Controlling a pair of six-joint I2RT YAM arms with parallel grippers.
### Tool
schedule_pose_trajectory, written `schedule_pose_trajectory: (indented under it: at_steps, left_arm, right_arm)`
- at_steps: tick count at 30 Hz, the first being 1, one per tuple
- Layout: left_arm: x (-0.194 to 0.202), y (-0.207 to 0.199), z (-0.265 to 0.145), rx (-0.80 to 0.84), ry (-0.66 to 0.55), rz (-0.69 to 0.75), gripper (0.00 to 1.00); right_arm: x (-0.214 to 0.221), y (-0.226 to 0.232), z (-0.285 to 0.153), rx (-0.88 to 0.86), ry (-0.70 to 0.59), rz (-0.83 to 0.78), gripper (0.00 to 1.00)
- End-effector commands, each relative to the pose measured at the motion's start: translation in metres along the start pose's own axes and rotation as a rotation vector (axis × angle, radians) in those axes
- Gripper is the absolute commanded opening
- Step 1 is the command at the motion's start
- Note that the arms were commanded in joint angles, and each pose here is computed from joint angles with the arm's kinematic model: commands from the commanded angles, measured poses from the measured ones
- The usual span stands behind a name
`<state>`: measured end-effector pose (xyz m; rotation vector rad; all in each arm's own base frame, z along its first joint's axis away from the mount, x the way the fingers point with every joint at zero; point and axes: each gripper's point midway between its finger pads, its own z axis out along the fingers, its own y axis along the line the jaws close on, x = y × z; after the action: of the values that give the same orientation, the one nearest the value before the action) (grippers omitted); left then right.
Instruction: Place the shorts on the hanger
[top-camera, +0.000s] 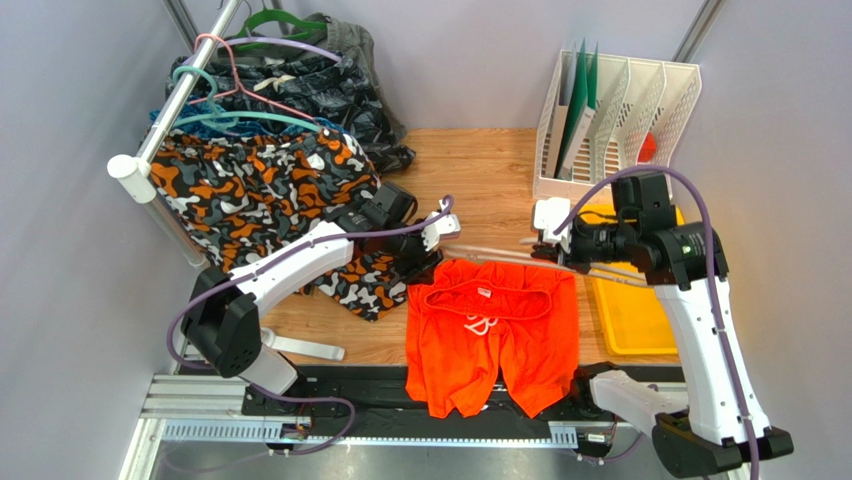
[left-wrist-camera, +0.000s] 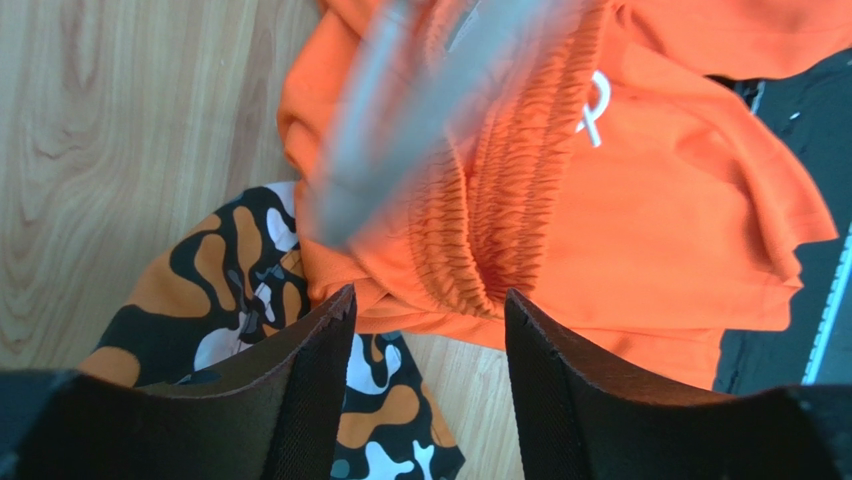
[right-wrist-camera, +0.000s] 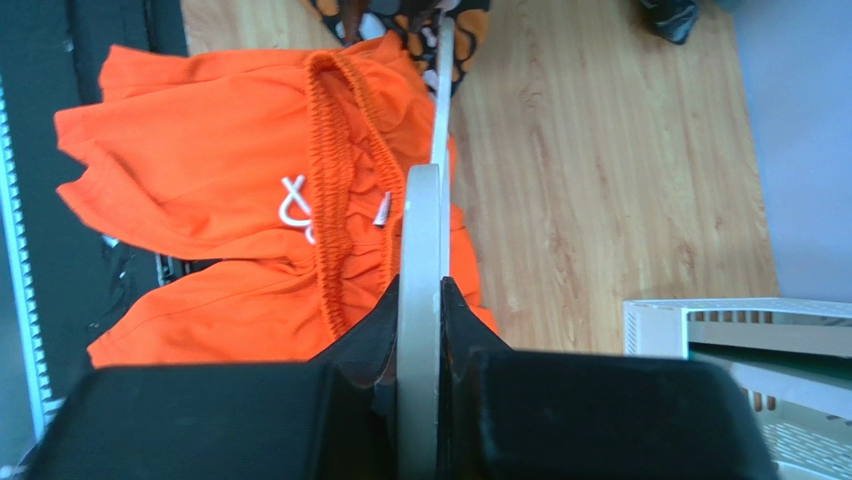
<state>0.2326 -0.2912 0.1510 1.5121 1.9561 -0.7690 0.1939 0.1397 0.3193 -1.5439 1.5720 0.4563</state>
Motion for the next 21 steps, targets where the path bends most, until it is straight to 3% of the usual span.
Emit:
schedule_pose_trajectory:
  at_steps: [1, 6, 21]
  left_arm:
    - [0.013, 0.008, 0.011, -0.026, 0.034, -0.046, 0.61]
    - [0.013, 0.0, 0.014, 0.008, -0.016, -0.093, 0.61]
    - [0.037, -0.015, 0.032, 0.069, 0.04, -0.105, 0.63]
  right_arm:
    - [0.031, 0.091, -0.013, -0.24, 0.121, 0.176, 0.0]
    - [0.043, 0.111, -0.016, -0.243, 0.149, 0.199, 0.0]
    - [0.071, 0.113, -0.004, -0.269, 0.232, 0.193, 0.0]
